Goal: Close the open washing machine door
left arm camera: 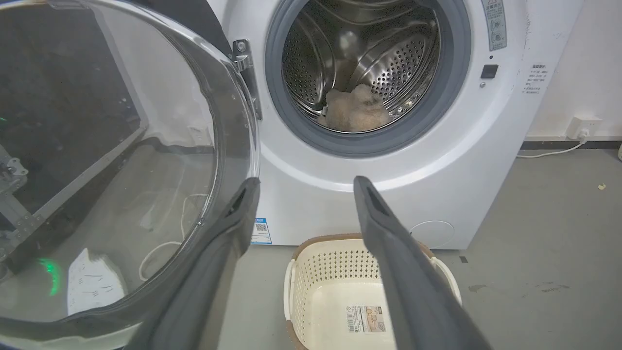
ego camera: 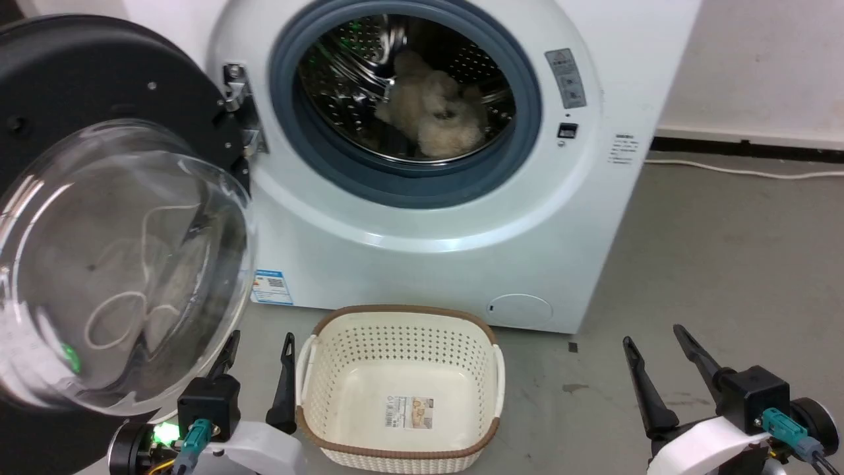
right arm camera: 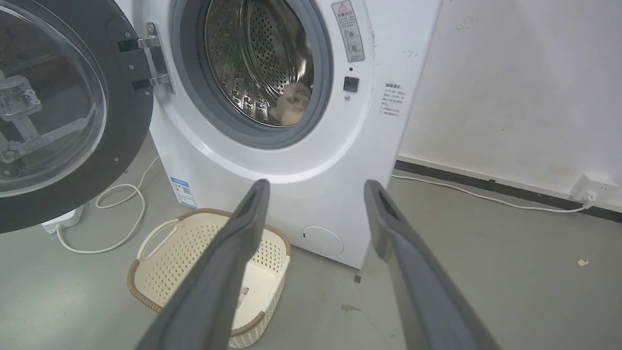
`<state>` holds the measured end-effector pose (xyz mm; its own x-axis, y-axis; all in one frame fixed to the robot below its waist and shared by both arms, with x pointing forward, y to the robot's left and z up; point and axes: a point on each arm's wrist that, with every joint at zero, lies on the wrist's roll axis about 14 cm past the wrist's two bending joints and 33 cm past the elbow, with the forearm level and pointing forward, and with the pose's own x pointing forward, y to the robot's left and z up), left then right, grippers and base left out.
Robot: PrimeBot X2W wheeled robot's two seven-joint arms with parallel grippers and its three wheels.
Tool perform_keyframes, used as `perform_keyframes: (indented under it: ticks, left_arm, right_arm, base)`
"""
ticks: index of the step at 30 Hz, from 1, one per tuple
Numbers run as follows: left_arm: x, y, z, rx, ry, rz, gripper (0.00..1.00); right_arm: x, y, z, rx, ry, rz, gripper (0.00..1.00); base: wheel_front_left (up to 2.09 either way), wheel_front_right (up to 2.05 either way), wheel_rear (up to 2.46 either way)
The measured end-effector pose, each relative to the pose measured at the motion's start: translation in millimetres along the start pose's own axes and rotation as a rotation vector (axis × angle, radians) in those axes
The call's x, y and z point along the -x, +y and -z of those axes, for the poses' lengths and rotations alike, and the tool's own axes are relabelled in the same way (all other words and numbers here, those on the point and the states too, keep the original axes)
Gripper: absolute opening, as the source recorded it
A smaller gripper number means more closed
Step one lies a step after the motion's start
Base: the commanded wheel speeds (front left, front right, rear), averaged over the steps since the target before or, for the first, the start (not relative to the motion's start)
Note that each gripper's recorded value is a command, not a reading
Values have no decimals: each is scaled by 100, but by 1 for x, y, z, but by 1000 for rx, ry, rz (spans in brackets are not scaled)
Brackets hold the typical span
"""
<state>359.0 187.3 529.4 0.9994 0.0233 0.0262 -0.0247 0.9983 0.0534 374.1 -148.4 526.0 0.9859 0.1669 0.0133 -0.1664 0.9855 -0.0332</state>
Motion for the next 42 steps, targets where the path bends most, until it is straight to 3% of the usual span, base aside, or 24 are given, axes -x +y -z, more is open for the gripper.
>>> perform_keyframes:
  ticks: [27, 42]
  left_arm:
    - [46, 62, -7, -34, -54, -213, 100]
    - [66, 80, -10, -54, -77, -278, 100]
  right_arm:
    - [-31, 98, -1, -15, -35, -302, 100]
    - [-32, 131, -2, -28, -54, -401, 100]
  base:
    - [-1, -1, -1]
    - [0, 0, 0]
